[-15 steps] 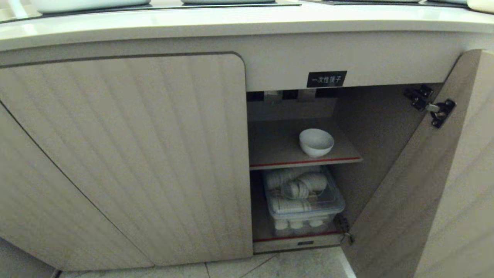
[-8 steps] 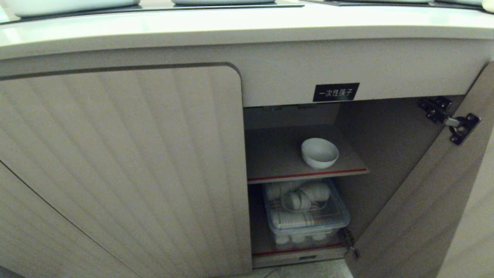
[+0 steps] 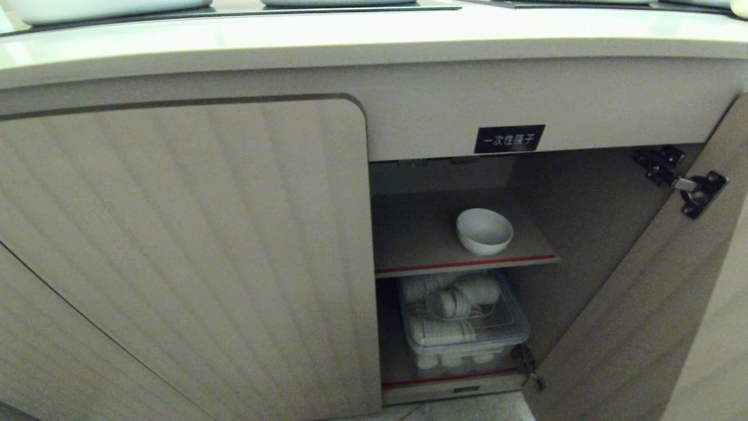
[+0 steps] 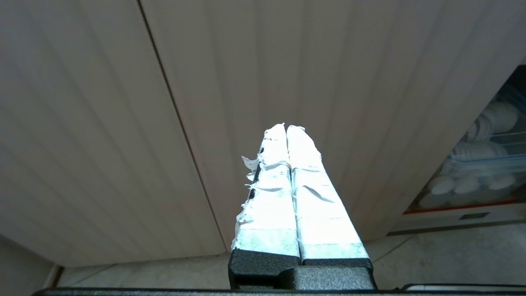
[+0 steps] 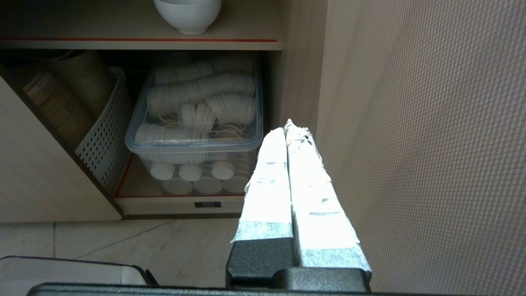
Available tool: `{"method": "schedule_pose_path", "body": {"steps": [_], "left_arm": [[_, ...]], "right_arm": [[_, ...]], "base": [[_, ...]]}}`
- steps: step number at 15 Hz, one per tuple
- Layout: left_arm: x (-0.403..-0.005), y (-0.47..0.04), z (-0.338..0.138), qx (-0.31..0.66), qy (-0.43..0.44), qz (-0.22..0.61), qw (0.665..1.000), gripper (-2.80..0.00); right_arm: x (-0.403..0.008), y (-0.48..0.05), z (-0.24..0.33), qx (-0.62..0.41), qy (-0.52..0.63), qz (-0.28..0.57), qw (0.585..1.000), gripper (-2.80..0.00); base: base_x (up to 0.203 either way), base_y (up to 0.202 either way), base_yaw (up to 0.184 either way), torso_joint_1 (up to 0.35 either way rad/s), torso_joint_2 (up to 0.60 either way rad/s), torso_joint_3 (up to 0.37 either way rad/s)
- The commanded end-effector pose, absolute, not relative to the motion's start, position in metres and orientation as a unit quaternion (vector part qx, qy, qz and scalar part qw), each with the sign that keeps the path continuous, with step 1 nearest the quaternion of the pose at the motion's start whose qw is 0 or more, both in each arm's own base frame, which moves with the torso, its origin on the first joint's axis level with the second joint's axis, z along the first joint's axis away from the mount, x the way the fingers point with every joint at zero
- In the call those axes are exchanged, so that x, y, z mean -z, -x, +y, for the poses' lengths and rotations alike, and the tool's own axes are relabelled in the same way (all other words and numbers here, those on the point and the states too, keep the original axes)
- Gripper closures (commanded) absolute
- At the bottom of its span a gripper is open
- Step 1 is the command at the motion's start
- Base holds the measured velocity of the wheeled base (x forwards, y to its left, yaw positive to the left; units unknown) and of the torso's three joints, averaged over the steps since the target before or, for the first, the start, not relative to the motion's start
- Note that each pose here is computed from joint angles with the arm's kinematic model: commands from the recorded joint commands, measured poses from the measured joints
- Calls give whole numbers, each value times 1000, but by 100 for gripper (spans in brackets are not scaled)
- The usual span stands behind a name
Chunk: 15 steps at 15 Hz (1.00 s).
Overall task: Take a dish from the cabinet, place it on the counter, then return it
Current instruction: Take the bowl from the cabinet
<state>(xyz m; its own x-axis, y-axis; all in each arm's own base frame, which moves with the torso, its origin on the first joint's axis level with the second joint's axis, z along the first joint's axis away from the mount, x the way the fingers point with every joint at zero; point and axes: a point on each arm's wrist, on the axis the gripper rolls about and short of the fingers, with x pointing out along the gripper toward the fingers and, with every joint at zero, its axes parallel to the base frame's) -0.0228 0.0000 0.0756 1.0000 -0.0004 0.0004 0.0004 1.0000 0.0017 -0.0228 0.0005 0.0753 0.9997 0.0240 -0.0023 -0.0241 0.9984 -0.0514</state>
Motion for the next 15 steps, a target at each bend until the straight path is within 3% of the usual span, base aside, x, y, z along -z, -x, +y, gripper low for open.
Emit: {"method": "schedule_pose_path", "body": {"steps": [1,4,11,15], "left_arm": [[-76,23,0,0,-1,-1,1000,0],[-76,23,0,0,-1,-1,1000,0],[-75,23,0,0,-1,0,1000,0],[-75,23,0,0,0,0,1000,0]], "right_arm": [[-75,23,1,-12,26,1,1000,0],[-75,23,1,-12,26,1,1000,0],[-75,23,1,-12,26,1,1000,0],[-75,23,1,-12,26,1,1000,0]], "base": [[0,0,0,0,0,0],[-1,34,0,2,1,2],[0,176,-10,0,2,5],[0,16,-2,1,1,1]]}}
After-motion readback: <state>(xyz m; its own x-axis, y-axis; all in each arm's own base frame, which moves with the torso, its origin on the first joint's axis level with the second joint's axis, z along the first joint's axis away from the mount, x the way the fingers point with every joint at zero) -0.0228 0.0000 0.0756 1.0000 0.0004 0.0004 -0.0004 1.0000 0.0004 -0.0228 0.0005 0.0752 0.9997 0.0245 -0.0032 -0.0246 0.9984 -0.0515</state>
